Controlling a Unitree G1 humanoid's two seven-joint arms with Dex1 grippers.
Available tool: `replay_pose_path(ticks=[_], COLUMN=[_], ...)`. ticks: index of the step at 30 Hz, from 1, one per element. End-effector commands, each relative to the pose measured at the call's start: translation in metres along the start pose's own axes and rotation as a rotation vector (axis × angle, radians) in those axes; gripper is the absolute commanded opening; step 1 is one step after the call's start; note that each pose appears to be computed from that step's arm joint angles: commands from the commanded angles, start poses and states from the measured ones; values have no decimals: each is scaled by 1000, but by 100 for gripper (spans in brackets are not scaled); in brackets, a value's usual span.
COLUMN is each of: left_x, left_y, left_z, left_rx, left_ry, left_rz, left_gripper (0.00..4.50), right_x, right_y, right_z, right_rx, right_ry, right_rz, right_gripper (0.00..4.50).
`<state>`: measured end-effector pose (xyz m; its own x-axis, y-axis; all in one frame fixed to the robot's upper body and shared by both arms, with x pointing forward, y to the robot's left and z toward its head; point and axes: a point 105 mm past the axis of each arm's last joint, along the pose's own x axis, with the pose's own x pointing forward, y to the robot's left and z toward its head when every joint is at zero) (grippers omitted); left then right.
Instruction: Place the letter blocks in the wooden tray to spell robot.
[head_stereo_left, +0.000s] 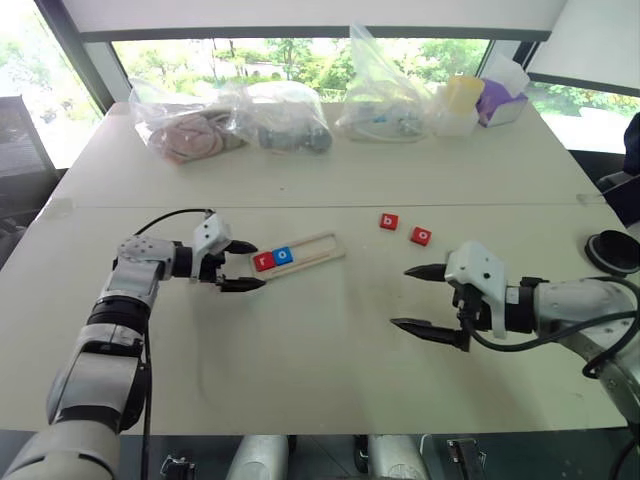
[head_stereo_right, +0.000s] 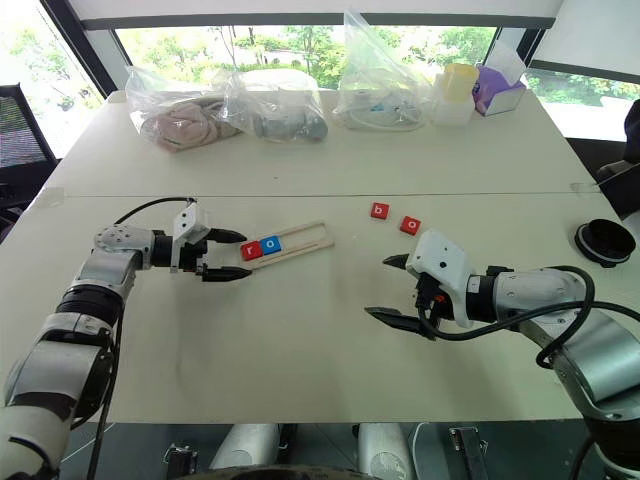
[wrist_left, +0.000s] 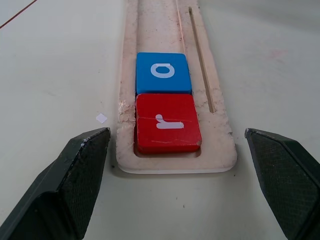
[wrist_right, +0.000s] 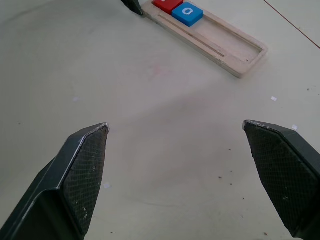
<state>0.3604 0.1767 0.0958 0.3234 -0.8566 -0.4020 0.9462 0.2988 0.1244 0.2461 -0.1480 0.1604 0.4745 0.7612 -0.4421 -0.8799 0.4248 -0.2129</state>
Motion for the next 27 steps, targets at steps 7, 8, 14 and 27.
replay_pose_path(ticks=[7, 8, 14, 27], left_x=[4, 3, 0, 3], left_y=[-6, -6, -3, -14], left_z=[-10, -11, -20, -31], left_rx=[73, 74, 58, 86], left_ry=[55, 58, 80, 41], left_rz=[30, 35, 84, 102], left_gripper=[450, 450, 450, 315], right_x=[-4, -4, -3, -3], right_y=[-3, -3, -5, -6], right_z=[14, 14, 15, 18], right_rx=[-57, -59, -69, -83], right_ry=[-37, -37, -37, -40], right_rz=[-45, -46, -51, -51], right_gripper=[442, 442, 442, 450])
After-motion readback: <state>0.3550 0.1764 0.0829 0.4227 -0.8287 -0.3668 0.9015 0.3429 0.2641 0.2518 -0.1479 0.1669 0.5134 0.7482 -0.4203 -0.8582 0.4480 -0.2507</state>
